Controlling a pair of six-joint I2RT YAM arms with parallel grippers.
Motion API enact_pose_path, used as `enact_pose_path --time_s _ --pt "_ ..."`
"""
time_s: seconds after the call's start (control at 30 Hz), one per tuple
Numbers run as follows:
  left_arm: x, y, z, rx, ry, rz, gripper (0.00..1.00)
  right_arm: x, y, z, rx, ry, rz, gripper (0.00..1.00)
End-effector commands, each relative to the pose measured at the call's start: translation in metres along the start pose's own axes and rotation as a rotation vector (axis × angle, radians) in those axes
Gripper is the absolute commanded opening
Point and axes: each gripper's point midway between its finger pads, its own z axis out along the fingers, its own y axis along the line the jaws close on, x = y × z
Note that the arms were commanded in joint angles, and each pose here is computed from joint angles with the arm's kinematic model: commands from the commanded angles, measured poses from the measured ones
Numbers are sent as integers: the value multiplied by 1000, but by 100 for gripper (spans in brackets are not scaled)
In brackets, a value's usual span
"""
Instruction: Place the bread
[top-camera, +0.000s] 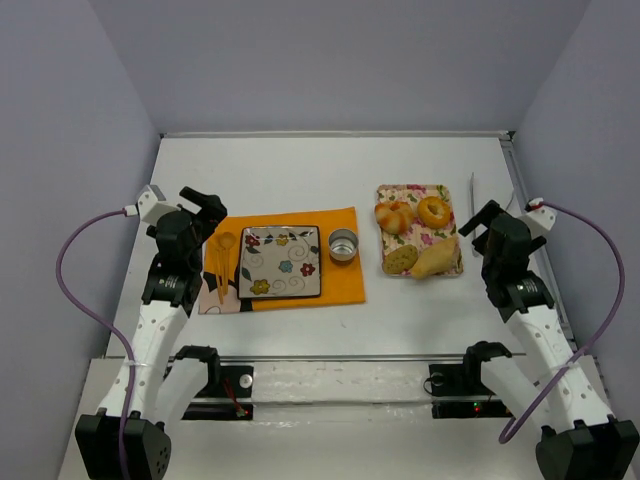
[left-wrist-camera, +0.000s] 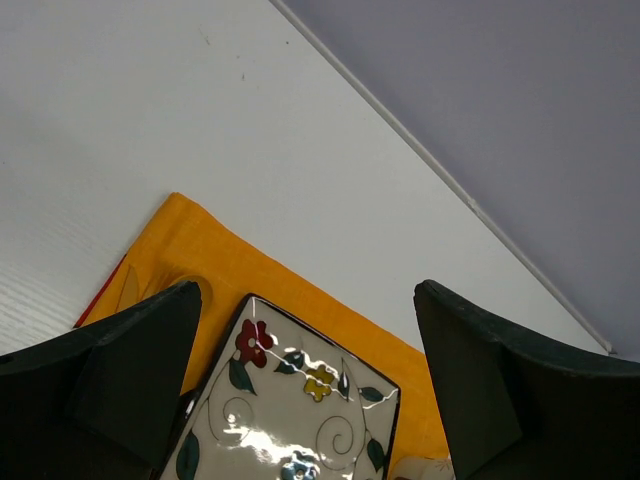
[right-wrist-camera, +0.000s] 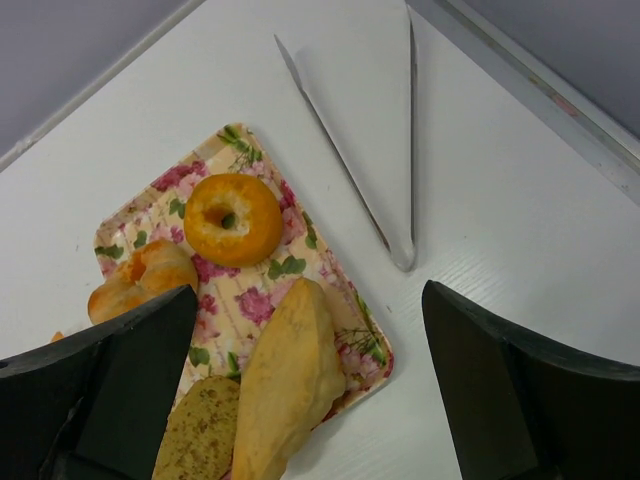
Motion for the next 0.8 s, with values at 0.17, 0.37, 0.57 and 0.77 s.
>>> enact_pose_path --time_s 0.17,0.37,0.57,0.77 --pt "-15 -8 2 23 -56 -5 99 10 -23 20 160 -10 -39 100" --pt "-16 -8 2 26 -57 -3 99 24 -31 45 243 81 -89 100" --pt "-16 -7 2 22 -64 -7 99 53 -47 80 268 260 -104 100" --pt "-15 -9 3 29 -56 -3 99 68 -53 113 282 351 -114 100"
